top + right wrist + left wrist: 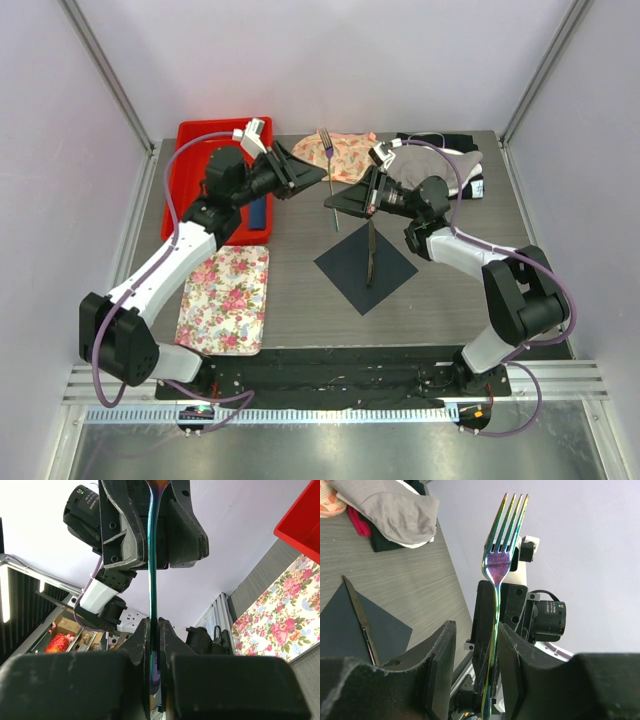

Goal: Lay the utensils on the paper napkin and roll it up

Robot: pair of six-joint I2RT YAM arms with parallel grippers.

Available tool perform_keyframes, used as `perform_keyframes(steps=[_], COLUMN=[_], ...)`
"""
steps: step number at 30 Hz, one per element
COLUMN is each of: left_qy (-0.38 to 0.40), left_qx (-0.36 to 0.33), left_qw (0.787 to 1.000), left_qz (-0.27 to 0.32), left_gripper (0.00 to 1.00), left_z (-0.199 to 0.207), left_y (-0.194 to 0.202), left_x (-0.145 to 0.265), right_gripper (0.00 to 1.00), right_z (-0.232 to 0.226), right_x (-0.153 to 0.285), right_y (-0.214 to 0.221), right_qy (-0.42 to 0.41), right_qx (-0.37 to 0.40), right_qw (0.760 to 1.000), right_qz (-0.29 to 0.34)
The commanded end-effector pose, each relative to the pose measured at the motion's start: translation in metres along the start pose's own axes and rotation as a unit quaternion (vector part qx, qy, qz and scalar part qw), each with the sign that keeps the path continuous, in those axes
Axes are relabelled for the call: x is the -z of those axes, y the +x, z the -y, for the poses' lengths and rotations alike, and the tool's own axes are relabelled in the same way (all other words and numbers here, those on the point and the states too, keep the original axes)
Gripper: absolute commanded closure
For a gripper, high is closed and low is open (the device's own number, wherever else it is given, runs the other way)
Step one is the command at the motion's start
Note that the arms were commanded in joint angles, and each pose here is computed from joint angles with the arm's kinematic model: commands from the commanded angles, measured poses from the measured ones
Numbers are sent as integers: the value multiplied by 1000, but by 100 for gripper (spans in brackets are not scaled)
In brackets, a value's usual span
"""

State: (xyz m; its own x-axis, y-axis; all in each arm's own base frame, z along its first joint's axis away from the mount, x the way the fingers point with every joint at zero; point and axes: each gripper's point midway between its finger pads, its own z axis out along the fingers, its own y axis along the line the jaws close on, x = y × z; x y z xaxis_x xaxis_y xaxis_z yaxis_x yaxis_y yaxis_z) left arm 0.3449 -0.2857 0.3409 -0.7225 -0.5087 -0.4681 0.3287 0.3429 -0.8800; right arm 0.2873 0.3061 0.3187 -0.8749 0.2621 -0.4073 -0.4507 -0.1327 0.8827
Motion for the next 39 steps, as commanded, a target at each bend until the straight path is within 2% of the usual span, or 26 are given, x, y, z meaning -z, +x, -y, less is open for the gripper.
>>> perform_keyframes(steps=[1, 9, 12, 16, 19, 25, 27, 28, 30, 33, 34, 35, 36, 37, 38, 39], left_qy=[41, 45, 38, 29, 30, 22, 18, 15, 6, -11, -38, -51, -57, -68, -98, -105], left_qx=[-16, -20, -21, -23, -26, -28, -27, -28, -32, -32, -27, -32, -38, -42, -52, -59], left_qw=[999, 999, 999, 999, 999, 999, 999, 999, 999, 999, 998, 997, 996, 994, 990, 988], left_qz=[0, -7, -14, -18, -20, -30, -29, -31, -33, -35, -51, -58, -63, -72, -86, -93], left_gripper=[58, 62, 67, 82, 88, 85, 90, 99, 100, 100, 100, 100, 100, 100, 100, 100], left_z=[27, 31, 29, 26, 27, 25, 23, 22, 18, 10, -4, -10, -10, -16, -32, -32], left_y=[2, 7, 10, 14, 14, 18, 19, 19, 20, 21, 29, 31, 33, 37, 44, 48], left_x=[5, 2, 1, 0, -2, -6, -7, -7, -7, -8, -8, -8, -9, -10, -11, -14], right_gripper=[99, 99, 99, 99, 99, 99, 99, 99, 99, 68, 40, 30, 13, 3, 0, 1], right_z=[-19, -16, -14, -13, -11, -10, -10, -9, -10, -3, -1, 10, 8, 18, 48, 45], right_x=[-2, -2, -3, -3, -3, -3, -3, -3, -3, 0, 3, 7, 9, 17, 31, 34], right_y=[0, 1, 2, 2, 4, 3, 3, 4, 3, -2, -3, -4, -11, -20, -14, -25], right_qy=[-28, -24, -21, -18, -15, -13, -13, -12, -11, 12, 18, 46, 58, 85, 151, 180], right_qx=[34, 30, 29, 30, 31, 31, 29, 29, 34, 34, 52, 35, 46, 48, 51, 81], right_qw=[999, 999, 999, 999, 999, 999, 999, 1000, 999, 999, 998, 998, 997, 995, 987, 980], right_qz=[7, 6, 5, 5, 2, 3, 2, 2, 2, 2, 1, -1, 0, 5, -13, -14])
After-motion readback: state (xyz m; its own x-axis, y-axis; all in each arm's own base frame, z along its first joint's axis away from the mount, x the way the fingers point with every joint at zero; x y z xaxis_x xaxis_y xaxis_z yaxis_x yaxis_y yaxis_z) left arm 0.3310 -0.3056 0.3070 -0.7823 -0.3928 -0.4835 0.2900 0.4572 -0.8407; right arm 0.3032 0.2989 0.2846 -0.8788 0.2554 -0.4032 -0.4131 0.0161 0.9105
